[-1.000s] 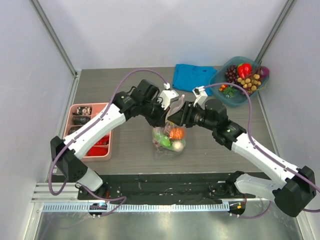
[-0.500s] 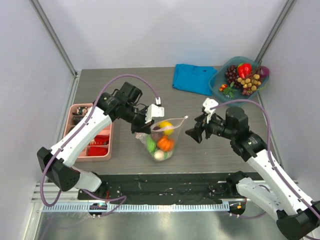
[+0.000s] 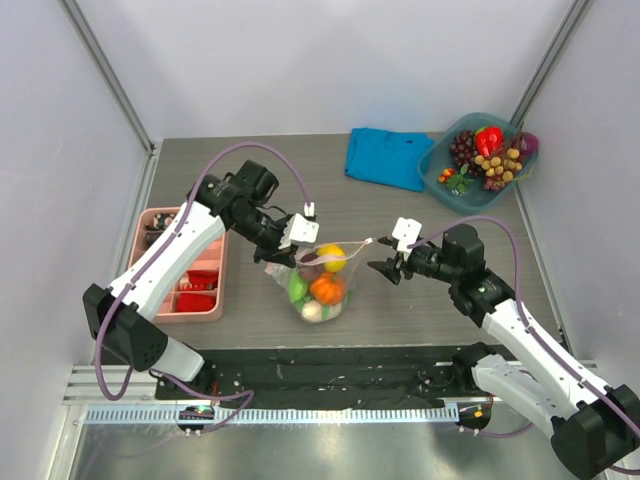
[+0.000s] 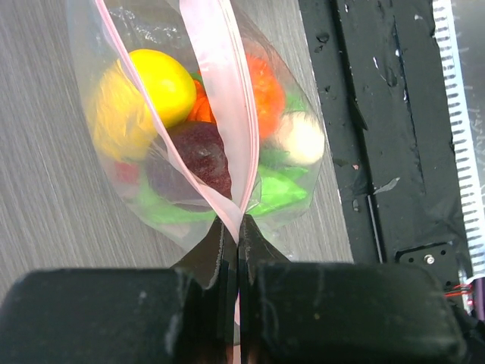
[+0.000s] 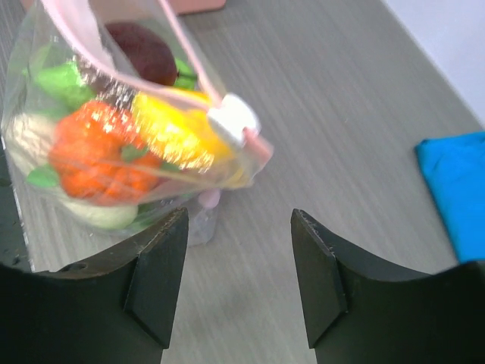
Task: Place the food in the zip-top bag and seal the zipper
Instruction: Zip the zipper food storage bag at the center of the board.
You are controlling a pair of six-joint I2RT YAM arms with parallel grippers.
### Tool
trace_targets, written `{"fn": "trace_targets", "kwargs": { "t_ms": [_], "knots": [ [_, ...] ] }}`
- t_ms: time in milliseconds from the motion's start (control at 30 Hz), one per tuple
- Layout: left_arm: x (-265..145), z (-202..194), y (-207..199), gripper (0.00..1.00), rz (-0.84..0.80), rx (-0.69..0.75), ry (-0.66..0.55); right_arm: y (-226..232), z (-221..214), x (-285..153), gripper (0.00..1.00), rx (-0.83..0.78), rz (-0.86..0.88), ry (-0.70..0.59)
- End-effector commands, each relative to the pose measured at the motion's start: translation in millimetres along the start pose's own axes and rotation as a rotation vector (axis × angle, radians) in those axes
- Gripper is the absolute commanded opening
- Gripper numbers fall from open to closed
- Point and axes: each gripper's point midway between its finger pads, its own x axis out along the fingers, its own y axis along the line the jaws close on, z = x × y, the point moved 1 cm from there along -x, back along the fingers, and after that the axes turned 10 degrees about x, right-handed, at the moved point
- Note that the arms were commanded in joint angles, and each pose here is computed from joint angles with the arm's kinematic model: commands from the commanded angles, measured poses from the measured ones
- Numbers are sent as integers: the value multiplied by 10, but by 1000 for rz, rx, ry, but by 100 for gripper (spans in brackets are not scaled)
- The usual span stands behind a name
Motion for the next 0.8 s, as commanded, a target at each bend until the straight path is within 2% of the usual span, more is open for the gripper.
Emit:
{"fn": "trace_targets", "kwargs": {
  "t_ms": [0,200,400,600,700,733,767],
  "knots": [
    [-28,85,-8,0,-18,126,-38,-78,415,53,61,-159,9,-151],
    [-20,63,5,0,-21,141,-30,27,593,108,59,-123,101,-186],
    [-11,27,8,0,-17,135,-19,91,686,105,41,-87,146,-196],
    [5,22,20,0,-14,141,-23,174,776,46,43,-87,183,-210],
    [-3,35,37,0,-14,139,-23,132,735,72,28,-86,171,-184],
    [0,27,33,0,-19,134,-20,132,712,82,14,-78,172,-175],
    [0,27,41,0,-16,127,-19,129,712,83,4,-76,171,-172]
  ]
}}
